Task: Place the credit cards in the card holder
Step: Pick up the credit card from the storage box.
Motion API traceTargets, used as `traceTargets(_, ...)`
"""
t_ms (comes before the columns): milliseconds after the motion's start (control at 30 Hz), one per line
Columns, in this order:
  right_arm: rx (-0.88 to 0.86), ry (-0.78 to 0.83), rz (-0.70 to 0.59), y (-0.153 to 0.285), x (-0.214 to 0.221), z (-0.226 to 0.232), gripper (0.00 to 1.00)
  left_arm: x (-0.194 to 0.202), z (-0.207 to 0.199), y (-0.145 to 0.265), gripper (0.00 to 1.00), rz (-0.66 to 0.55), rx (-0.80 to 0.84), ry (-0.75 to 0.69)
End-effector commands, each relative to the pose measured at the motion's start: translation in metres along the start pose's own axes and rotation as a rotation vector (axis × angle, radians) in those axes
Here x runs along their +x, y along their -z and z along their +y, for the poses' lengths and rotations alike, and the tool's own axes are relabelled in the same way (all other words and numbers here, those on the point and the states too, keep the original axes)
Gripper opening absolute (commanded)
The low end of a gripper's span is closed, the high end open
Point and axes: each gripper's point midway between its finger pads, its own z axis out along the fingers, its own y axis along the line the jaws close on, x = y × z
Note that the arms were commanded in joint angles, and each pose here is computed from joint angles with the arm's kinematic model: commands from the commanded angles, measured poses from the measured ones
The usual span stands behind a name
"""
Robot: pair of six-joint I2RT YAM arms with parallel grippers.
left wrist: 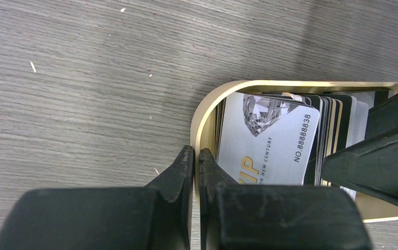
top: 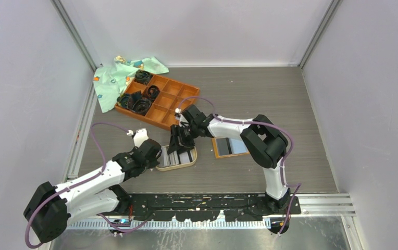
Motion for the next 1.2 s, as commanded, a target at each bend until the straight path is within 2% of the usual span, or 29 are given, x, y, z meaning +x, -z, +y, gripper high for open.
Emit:
traceTargets(0, -0.208, 0.072, 0.038, 0.008, 0.002, 0.045, 0.59, 0.002, -0.026, -0.001, 0.00, 0.018, 0.110, 0.084)
traceTargets(133, -0.204, 0.080, 0.022, 0.012, -0.002, 0.039, 0.60, 0.002, -0.026, 0.000, 0.00, 0.018, 0.112, 0.087)
traceTargets(267, -0.048, 0.102, -0.005, 0.012, -0.010, 0.011, 0.59, 0.002, -0.027, 0.000, 0.00, 0.017, 0.111, 0.089)
traceTargets(433, 0.024, 0.117, -0.027, 0.017, -0.016, -0.001, 0.48, 0.002, -0.027, -0.001, 0.00, 0.019, 0.109, 0.089)
traceTargets(700, 0.027, 0.183, -0.025, 0.029, -0.017, 0.006, 0.48, 0.002, -0.024, -0.001, 0.00, 0.017, 0.097, 0.085)
traceTargets(1033, -0.010, 0.193, -0.008, 0.037, -0.016, 0.010, 0.48, 0.000, -0.023, -0.001, 0.00, 0.012, 0.089, 0.083)
traceTargets(1167, -0.020, 0.173, -0.001, 0.041, -0.018, 0.009, 0.44, 0.000, -0.024, -0.001, 0.00, 0.013, 0.091, 0.080)
